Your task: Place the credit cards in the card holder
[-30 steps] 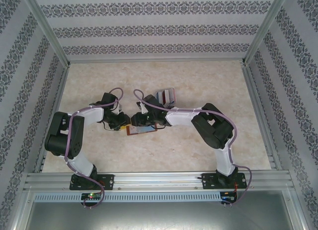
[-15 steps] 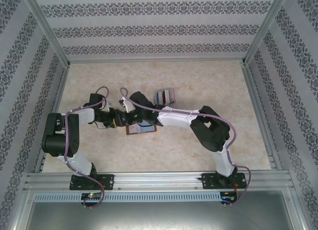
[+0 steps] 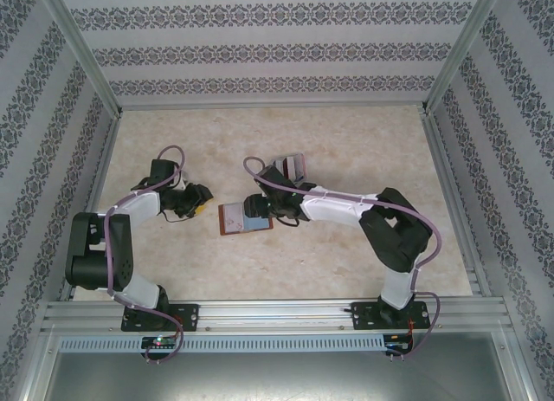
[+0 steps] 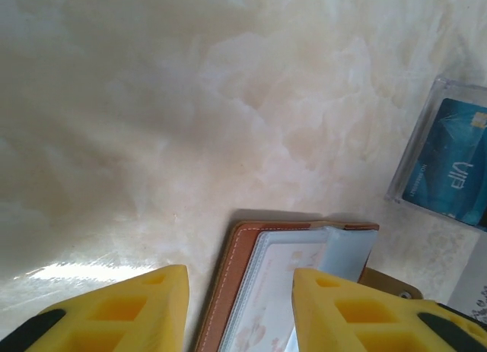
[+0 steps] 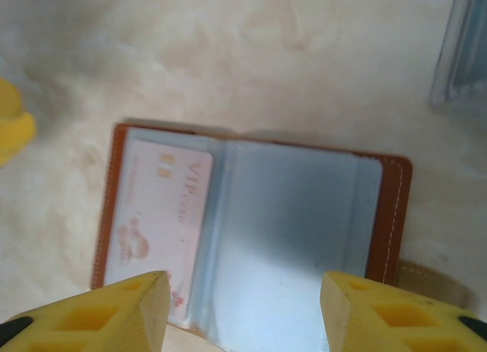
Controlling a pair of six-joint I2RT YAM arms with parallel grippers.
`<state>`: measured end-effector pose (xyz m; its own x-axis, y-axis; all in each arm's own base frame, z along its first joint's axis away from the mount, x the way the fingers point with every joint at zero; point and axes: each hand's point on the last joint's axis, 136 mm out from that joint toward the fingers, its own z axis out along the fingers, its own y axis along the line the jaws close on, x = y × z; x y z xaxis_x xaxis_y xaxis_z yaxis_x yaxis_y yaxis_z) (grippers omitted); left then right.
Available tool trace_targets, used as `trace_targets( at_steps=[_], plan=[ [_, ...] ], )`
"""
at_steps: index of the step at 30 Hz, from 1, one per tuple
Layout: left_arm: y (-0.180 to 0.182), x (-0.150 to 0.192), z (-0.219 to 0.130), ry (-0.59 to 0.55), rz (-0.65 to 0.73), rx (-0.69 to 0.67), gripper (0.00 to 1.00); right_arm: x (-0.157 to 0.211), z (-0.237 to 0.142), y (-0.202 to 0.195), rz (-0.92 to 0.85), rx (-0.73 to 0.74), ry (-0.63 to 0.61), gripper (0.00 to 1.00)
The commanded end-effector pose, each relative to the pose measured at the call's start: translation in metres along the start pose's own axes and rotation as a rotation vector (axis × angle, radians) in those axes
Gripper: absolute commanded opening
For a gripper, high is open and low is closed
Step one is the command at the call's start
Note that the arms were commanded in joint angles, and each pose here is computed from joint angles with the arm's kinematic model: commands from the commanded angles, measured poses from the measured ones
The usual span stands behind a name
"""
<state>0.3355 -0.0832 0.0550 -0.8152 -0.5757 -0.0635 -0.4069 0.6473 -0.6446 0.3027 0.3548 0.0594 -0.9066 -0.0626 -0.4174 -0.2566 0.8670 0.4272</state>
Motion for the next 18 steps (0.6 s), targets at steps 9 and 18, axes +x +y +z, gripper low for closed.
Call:
trace_targets(
  at_steps=[9,18],
  plan=[
    [0.011,0.015,0.010,0.046,0.023,-0.043,0.41,0.024,0.026,-0.015,0.010,0.104,0.083,0.53],
    [0.009,0.018,0.016,0.062,0.018,-0.018,0.40,0.021,0.033,0.035,0.024,-0.138,0.102,0.49]
  ],
)
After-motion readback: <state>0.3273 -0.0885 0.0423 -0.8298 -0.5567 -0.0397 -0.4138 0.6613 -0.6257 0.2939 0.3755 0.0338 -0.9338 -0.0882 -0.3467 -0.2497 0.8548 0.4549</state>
